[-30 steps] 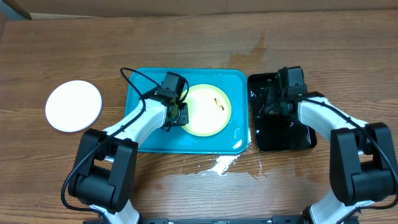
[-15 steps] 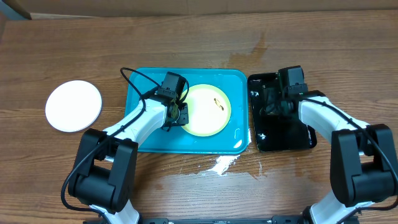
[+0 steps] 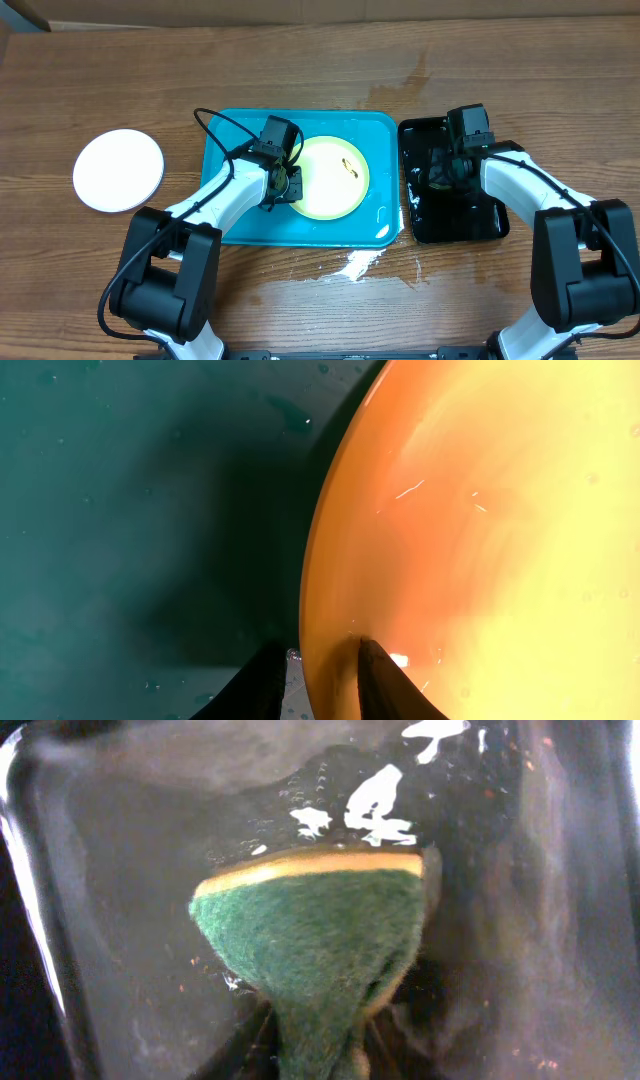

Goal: Clean dirty plates on tray and stack at the side
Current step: 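Close the right gripper on the sponge and lift it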

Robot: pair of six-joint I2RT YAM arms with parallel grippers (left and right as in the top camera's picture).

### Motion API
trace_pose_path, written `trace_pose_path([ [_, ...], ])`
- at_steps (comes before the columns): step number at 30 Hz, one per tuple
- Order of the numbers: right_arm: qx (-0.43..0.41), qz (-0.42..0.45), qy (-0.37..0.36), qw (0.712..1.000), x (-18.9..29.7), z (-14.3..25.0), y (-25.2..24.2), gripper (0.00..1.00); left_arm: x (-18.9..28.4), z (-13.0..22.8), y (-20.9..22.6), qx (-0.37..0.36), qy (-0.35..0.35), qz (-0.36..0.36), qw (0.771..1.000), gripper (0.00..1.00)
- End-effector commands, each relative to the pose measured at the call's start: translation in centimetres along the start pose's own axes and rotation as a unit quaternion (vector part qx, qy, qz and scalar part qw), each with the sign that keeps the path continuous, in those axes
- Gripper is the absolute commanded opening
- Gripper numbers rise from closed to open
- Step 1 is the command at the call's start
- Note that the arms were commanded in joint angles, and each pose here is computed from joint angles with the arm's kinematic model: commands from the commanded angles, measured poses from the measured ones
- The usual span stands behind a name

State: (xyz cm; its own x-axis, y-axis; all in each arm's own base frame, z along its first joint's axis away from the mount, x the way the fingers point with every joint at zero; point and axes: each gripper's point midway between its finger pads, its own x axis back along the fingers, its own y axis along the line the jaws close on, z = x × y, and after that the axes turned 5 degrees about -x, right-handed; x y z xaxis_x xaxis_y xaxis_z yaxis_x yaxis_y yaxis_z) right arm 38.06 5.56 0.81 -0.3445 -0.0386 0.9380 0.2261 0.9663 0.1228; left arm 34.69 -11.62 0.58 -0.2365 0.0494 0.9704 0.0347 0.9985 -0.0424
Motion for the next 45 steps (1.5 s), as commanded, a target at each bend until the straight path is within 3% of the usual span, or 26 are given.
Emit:
trace_pose_path([
  [1,0.006,-0.004,-0.012,1.0,0.3,-1.0,0.4,0.53,-0.2,0.5,1.0,-0.003,0.009,-0.017,1.0,0.26],
  [2,0.006,-0.004,-0.011,1.0,0.3,-1.0,0.4,0.62,-0.2,0.5,1.0,-0.003,0.009,-0.017,1.0,0.26],
  [7,0.005,-0.005,-0.008,1.0,0.2,-0.7,0.3,0.75,-0.2,0.6,1.0,-0.003,0.011,-0.017,1.0,0.18],
  [9,0.006,-0.003,-0.004,1.0,-0.1,-0.6,0.3,0.75,-0.2,0.6,1.0,-0.003,0.011,-0.017,1.0,0.18],
  [12,0.006,-0.005,0.006,1.0,-0.7,-0.1,0.3,0.73,-0.2,0.6,1.0,-0.003,0.011,-0.017,1.0,0.08],
  [15,0.019,-0.014,0.017,1.0,-1.1,0.4,0.6,0.59,-0.2,0.6,1.0,-0.003,0.011,-0.017,1.0,0.07],
  [18,0.019,-0.015,0.015,1.0,-0.5,0.1,0.7,0.22,-0.2,0.7,1.0,-0.004,0.013,-0.017,1.0,0.07],
  [23,0.019,-0.014,0.016,1.0,2.7,-1.4,1.3,0.04,-0.2,0.7,1.0,-0.011,0.013,-0.017,1.0,0.04],
  [36,0.016,-0.021,-0.004,1.0,7.0,-2.7,1.7,0.04,1.8,-1.6,2.9,0.002,-0.036,-0.075,0.997,0.04],
  [45,-0.012,-0.017,0.004,1.0,7.2,-2.2,1.4,0.04,4.6,-3.0,3.3,0.034,-0.082,-0.082,0.993,0.04],
])
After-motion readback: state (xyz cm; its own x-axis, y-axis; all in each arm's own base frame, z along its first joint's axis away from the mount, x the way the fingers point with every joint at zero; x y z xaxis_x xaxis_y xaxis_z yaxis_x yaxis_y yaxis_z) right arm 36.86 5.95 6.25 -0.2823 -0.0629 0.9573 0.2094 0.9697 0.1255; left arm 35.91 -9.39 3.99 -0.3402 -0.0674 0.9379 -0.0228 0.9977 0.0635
